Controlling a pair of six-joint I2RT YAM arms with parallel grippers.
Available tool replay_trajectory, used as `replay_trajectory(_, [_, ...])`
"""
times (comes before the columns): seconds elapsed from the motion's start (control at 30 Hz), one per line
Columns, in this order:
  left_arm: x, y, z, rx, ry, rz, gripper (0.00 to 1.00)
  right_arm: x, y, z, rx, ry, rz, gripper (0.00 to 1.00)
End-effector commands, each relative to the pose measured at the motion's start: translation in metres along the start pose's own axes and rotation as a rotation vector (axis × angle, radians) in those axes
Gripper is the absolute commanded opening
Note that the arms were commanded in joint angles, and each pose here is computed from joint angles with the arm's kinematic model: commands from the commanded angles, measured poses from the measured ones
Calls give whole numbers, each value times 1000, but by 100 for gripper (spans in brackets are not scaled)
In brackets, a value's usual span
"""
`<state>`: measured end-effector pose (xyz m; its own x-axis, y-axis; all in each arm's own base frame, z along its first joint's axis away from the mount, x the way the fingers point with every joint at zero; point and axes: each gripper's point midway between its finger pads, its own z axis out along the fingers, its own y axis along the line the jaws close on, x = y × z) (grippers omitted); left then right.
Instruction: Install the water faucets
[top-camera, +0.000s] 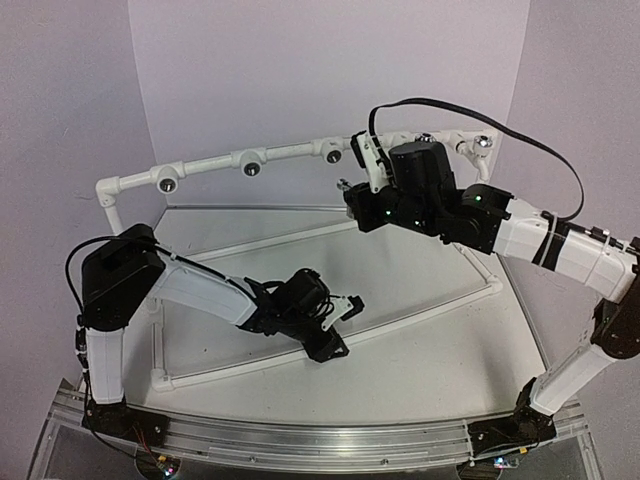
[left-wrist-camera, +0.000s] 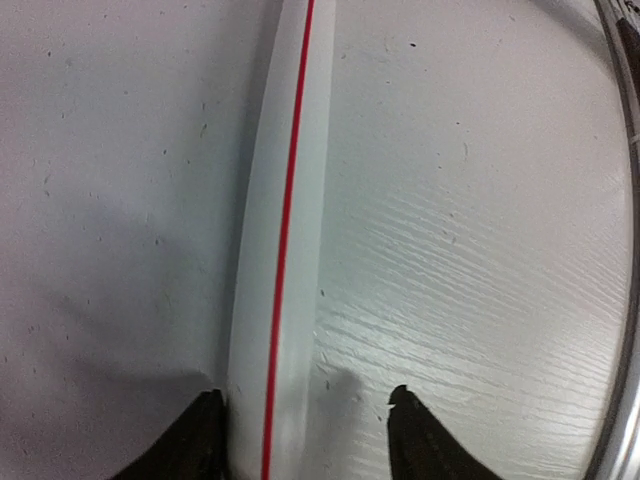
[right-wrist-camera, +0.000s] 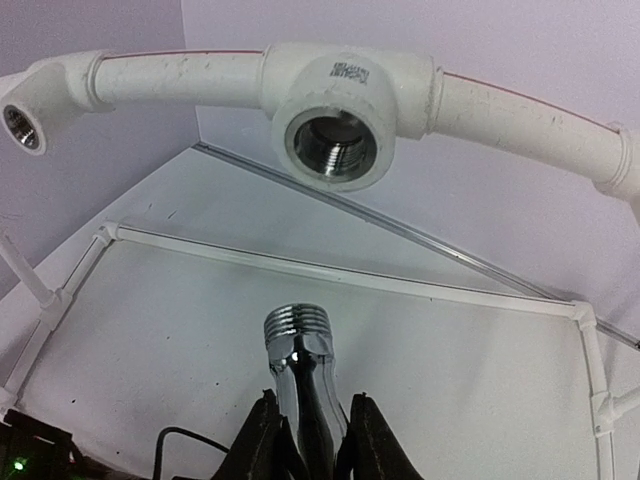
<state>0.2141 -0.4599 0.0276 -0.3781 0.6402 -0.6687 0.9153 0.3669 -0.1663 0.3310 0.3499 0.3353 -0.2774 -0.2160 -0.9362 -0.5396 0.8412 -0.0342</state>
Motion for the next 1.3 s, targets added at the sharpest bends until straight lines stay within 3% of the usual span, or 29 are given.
replay_trajectory(0.0, [-44, -24, -65, 1, -72, -10, 66, -30, -9, -9, 56, -54, -29, 0])
replay_trajectory(0.23, [-120, -21, -182, -24, -282, -29, 82, -35, -8, -10, 48, -56, -65, 0])
replay_trajectory(0.4, [-159, 3, -264, -37, -410, -100, 82, -37, -5, -12, 29, -59, -65, 0])
replay_trajectory(0.83, [-211, 34, -421, -416, -637, -60, 82, -35, -7, -13, 38, -56, -72, 0])
replay_trajectory(1.0, [-222, 59, -463, -613, -684, -84, 84, -29, -5, -13, 24, -48, -65, 0])
replay_trajectory(1.13, [-211, 84, -457, -710, -580, -86, 87, -32, -1, -12, 1, -55, -62, 0])
replay_trajectory(1.27, [-192, 119, -455, -699, -513, -156, 90, -33, 3, -11, -16, -58, -65, 0])
